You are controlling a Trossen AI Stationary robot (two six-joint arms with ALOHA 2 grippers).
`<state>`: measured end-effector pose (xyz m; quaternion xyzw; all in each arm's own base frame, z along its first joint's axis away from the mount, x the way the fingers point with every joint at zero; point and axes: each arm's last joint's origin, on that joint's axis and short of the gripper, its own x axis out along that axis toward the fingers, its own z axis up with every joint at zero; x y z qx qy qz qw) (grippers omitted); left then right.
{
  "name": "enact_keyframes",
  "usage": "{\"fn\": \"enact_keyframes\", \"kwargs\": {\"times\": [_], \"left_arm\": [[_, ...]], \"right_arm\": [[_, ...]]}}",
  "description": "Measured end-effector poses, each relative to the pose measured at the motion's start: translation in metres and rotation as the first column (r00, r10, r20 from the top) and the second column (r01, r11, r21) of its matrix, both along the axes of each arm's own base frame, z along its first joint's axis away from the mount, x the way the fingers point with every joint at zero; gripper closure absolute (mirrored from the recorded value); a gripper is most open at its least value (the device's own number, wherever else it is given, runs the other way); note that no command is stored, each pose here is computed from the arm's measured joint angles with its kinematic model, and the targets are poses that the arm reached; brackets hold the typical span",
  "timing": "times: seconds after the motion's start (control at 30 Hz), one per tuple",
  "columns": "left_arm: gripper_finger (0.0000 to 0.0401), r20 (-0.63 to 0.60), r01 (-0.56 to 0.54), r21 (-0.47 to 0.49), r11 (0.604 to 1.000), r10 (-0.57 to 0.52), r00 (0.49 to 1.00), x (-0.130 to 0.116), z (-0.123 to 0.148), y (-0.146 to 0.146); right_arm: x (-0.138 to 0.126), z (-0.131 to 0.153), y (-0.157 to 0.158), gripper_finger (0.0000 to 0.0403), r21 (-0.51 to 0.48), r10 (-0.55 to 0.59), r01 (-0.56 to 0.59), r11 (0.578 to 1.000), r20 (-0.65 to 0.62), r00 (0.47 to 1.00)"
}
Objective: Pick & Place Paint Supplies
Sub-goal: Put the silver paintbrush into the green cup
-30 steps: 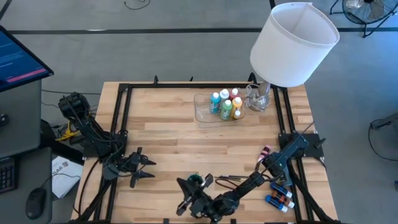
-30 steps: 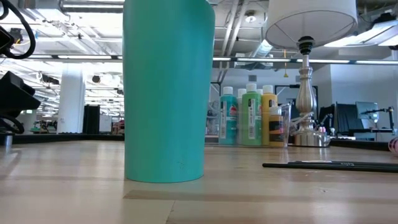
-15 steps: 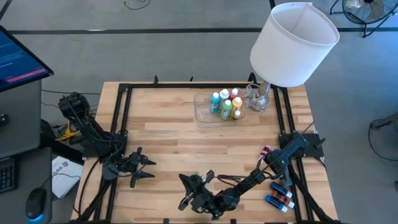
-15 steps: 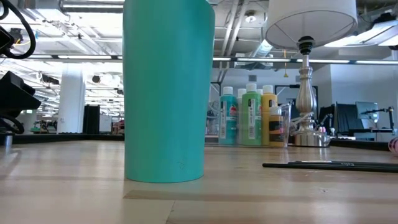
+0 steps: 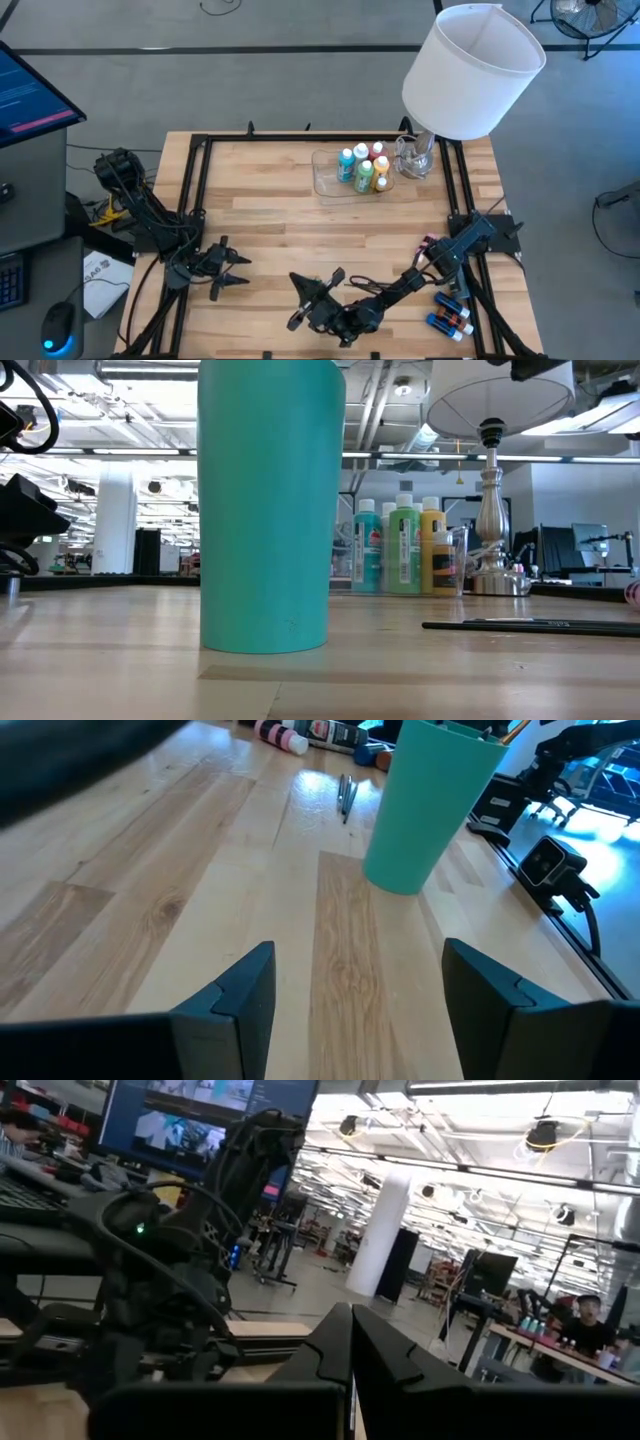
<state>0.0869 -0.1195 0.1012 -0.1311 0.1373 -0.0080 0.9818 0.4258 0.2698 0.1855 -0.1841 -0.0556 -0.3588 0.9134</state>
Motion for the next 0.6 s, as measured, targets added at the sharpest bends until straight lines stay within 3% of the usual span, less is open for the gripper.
{"fn": "enact_keyframes", "kwargs": {"times": [0.6], "left_arm": [[0.0215, 0.001, -0.002, 0.001, 1.0, 0.002, 1.0, 0.0, 0.0, 0.0]], "right_arm": [[-0.004, -0.013, -0.002, 0.0403, 0.06, -0.016, 0.016, 0.998, -0.005, 1.0]]}}
